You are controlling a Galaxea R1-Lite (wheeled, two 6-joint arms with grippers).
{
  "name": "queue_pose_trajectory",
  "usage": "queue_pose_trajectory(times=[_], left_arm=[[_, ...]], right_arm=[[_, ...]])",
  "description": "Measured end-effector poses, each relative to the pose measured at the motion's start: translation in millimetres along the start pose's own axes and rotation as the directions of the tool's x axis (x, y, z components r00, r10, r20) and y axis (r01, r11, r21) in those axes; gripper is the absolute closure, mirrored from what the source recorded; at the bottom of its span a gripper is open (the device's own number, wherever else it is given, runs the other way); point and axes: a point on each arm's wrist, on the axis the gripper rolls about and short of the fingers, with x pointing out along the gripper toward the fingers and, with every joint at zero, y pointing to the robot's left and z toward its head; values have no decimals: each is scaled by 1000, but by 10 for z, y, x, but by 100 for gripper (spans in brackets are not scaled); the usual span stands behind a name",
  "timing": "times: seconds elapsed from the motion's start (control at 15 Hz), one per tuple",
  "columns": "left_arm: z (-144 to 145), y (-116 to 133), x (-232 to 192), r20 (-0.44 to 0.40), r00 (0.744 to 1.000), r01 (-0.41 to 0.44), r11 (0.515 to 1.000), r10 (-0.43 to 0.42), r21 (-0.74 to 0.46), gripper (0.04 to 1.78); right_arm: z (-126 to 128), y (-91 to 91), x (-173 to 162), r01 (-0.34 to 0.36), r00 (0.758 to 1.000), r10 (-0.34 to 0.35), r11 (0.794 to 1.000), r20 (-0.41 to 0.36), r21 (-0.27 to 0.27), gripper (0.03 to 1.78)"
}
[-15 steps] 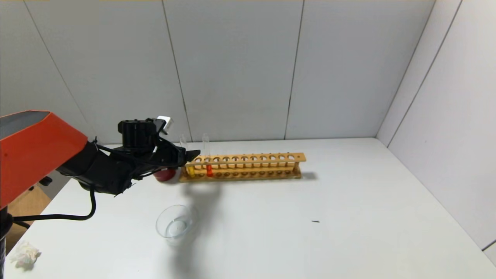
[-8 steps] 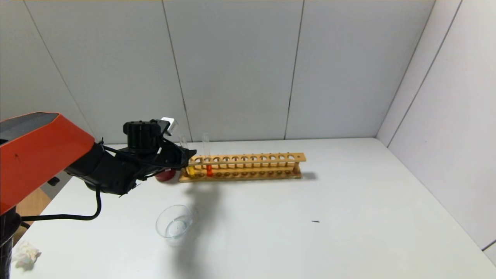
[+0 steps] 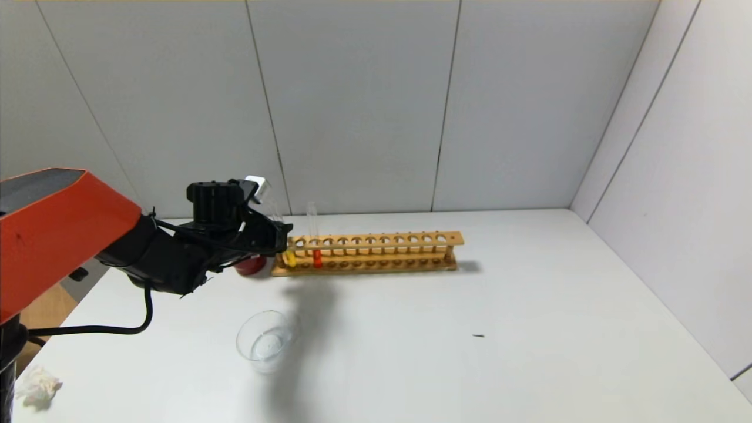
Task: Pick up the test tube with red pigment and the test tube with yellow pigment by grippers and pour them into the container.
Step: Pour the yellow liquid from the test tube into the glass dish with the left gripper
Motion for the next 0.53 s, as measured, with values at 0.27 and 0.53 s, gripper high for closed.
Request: queue_pose_trajectory(times=[0.27,0.53], left_arm=[[308,-47,-229,56,998,-1,1000,0,17,150],[855,-130,-686,133,991,-4,999,-2,41,150]], right_arm=[[0,0,0,0,1000,0,1000,0,0,6],[0,0,0,0,1000,0,1000,0,0,6]])
